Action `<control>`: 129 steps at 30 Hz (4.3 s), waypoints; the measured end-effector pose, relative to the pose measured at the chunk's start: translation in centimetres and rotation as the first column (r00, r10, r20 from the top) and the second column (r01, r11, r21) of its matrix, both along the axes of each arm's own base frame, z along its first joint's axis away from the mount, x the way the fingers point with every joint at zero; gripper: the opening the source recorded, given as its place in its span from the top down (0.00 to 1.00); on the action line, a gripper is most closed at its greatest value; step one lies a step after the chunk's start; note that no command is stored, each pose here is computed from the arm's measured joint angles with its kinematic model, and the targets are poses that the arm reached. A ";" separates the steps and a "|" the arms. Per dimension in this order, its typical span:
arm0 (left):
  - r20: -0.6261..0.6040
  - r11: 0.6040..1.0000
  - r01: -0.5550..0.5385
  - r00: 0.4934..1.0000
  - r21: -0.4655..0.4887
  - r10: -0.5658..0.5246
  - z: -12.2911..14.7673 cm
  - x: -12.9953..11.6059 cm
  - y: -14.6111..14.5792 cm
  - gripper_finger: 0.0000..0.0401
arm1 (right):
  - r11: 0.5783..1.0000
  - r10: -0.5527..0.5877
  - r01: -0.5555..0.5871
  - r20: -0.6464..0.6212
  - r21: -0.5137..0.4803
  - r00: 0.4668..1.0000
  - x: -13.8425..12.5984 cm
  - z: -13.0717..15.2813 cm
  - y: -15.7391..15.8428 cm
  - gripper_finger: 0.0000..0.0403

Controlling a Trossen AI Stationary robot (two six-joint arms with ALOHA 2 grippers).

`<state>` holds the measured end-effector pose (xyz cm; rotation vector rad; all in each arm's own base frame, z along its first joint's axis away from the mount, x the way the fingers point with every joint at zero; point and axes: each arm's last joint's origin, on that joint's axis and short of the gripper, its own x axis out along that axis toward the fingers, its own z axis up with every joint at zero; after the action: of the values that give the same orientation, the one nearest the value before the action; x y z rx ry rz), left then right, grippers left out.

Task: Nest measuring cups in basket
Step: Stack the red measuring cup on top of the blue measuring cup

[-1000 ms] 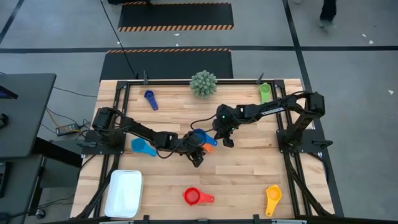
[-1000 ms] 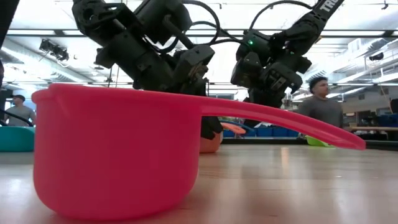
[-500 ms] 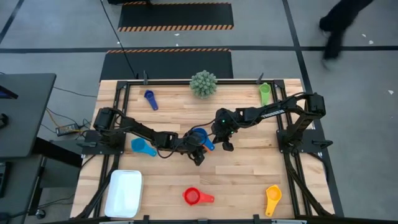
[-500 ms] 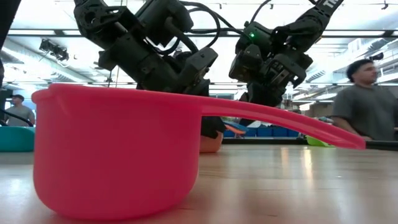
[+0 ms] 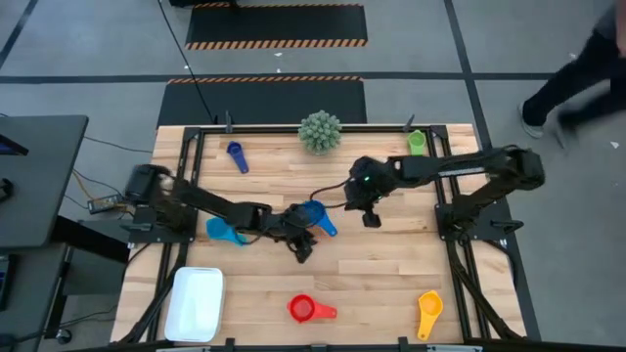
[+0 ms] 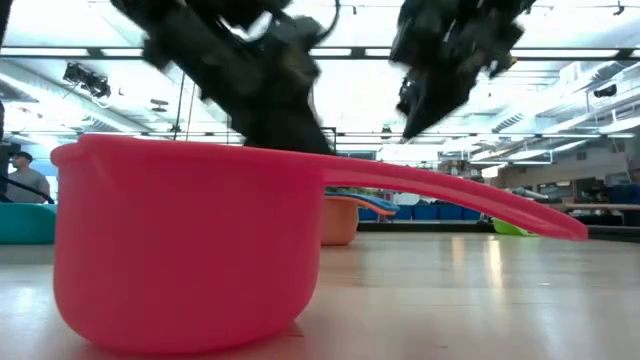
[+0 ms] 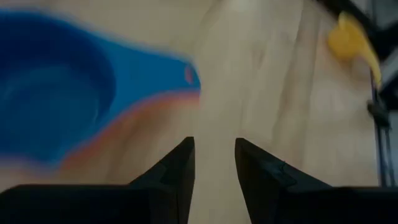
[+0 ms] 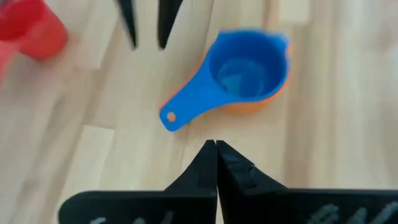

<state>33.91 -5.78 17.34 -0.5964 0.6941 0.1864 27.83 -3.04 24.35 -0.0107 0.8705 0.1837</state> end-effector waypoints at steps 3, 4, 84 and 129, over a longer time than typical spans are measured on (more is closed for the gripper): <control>-0.039 0.999 0.012 0.999 -0.029 -0.014 2.2 -1.7 0.2 0.70 | 1.000 -0.011 0.012 0.054 -0.017 0.998 -1.3 2.7 0.4 1.00; -0.034 0.999 0.018 0.999 -0.034 -0.019 3.2 -2.3 0.2 0.70 | 1.000 -0.008 0.009 0.066 -0.022 0.998 -1.7 3.3 0.7 1.00; -0.396 0.895 0.439 0.838 0.081 -0.376 -1.7 0.7 -13.0 0.97 | 0.997 0.026 -0.022 0.066 -0.071 0.997 -5.6 7.7 7.3 1.00; -0.497 0.459 0.800 0.600 0.386 -0.627 5.0 5.7 13.0 0.98 | 0.929 -0.276 0.341 0.344 -0.144 0.898 -9.2 14.4 4.3 1.00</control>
<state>39.57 7.17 22.36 0.3860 1.0709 -0.3413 18.67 1.21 38.76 -0.0881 0.5535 -0.2049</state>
